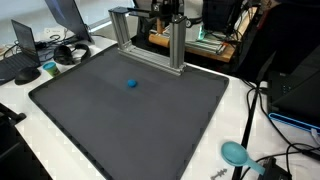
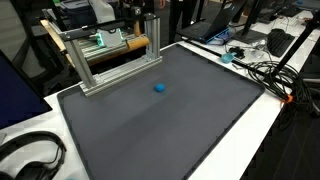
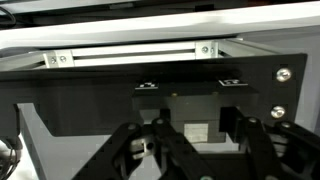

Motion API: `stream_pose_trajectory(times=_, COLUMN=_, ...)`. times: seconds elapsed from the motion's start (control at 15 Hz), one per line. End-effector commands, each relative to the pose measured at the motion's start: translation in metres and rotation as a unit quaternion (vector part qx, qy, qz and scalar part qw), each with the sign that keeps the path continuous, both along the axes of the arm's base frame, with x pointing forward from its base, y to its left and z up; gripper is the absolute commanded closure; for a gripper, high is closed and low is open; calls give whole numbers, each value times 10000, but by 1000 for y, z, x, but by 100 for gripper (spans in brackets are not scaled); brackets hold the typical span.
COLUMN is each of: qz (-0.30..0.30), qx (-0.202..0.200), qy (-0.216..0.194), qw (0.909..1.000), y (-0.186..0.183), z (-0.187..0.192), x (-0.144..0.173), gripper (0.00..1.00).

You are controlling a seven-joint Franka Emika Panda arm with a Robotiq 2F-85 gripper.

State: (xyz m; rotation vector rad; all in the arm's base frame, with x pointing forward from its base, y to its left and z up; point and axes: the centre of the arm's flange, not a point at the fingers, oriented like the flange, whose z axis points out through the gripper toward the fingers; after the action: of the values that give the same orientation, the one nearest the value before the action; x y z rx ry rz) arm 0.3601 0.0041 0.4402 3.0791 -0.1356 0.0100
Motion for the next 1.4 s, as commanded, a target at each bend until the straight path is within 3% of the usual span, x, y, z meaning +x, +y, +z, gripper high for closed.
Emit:
stream_pose_trajectory(times=0.0, qz=-57, qx=-145, qy=79, qw=9998, y=-2, z=1, x=-15, gripper=58)
stream_pose_trajectory(times=0.13, qz=-9, qx=-141, qy=67, qw=9999, y=-3, z=0, x=-15, gripper=72)
stream_pose_trajectory(times=0.33, qz=150, qx=-92, qy=113, qw=9998, y=-4, z=0, x=-17, gripper=72)
stream_pose_trajectory(times=0.53, qz=309, qx=-33, qy=58, qw=9995, y=-5, z=2, x=-20, gripper=45)
stream_pose_trajectory(times=0.73, qz=430, qx=26, qy=21, qw=9991, y=-7, z=2, x=-24, gripper=41)
stream_pose_trajectory(times=0.8, qz=438, qx=34, qy=12, qw=9990, y=-7, z=2, x=-25, gripper=45)
stream_pose_trajectory(times=0.93, qz=436, qx=52, qy=-26, qw=9990, y=-8, z=3, x=-28, gripper=68)
stream_pose_trajectory(times=1.07, qz=432, qx=49, qy=-64, qw=9990, y=-10, z=5, x=-29, gripper=64)
stream_pose_trajectory(times=1.13, qz=420, qx=54, qy=-88, qw=9991, y=-10, z=6, x=-29, gripper=78)
stream_pose_trajectory(times=1.33, qz=397, qx=79, qy=-172, qw=9990, y=-8, z=6, x=-26, gripper=78)
